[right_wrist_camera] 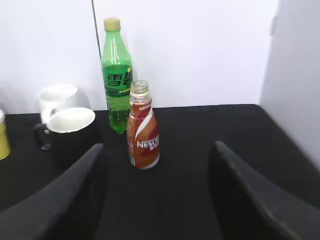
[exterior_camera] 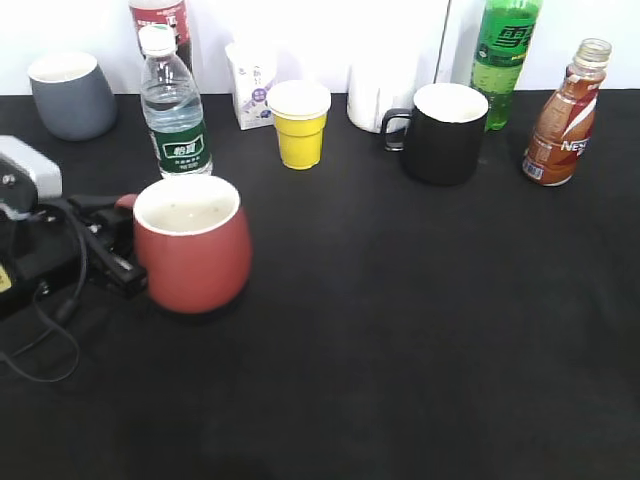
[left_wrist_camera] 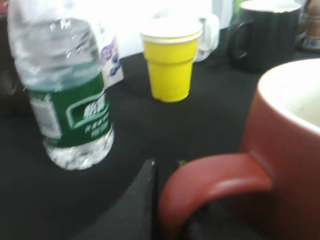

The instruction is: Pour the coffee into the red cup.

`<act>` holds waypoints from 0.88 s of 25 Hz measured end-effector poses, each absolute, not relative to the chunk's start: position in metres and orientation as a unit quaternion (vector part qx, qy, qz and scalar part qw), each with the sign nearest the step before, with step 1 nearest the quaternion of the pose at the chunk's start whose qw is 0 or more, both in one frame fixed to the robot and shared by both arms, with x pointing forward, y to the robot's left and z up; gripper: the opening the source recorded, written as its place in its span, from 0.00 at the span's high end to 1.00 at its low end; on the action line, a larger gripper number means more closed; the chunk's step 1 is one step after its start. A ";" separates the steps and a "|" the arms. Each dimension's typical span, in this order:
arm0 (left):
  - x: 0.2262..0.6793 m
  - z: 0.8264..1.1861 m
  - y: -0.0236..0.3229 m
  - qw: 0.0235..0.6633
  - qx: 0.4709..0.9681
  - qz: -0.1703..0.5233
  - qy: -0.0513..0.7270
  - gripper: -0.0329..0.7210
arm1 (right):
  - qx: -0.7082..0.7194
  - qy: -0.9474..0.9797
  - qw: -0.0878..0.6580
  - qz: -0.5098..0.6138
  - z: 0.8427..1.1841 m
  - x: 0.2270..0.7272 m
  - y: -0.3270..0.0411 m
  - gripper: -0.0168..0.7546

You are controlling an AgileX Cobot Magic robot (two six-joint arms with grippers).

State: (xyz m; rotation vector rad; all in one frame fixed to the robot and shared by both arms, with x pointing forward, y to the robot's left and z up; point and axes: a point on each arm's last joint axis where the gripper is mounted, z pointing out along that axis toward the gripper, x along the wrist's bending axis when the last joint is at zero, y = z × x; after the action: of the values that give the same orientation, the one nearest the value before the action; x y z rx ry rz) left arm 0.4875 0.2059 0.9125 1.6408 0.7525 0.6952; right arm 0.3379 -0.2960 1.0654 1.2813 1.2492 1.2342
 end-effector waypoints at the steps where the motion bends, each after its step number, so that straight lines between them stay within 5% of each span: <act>1: 0.488 0.913 0.205 0.569 0.698 0.296 0.319 0.87 | 0.522 0.513 0.464 0.499 1.061 0.355 -0.295 0.33; 9: 0.494 0.917 0.204 0.574 0.693 0.304 0.312 0.87 | 0.504 0.510 0.465 0.519 0.976 0.480 -0.289 0.33; 12: 0.494 0.917 0.204 0.574 0.693 0.304 0.312 0.87 | 0.514 0.527 0.436 0.518 0.933 0.508 -0.285 0.14; 14: 0.494 0.917 0.204 0.574 0.693 0.304 0.312 0.87 | 0.527 0.535 0.421 0.509 0.910 0.527 -0.284 0.11; 22: 0.494 0.917 0.204 0.574 0.693 0.304 0.312 0.87 | 0.511 0.534 0.425 0.522 0.875 0.596 -0.280 0.11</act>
State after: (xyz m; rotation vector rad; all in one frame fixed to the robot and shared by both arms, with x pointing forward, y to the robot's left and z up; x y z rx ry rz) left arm 0.4941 0.2037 0.9172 1.6247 0.7299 0.7111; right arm 0.5965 -0.2802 0.8748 1.2776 1.3366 1.3058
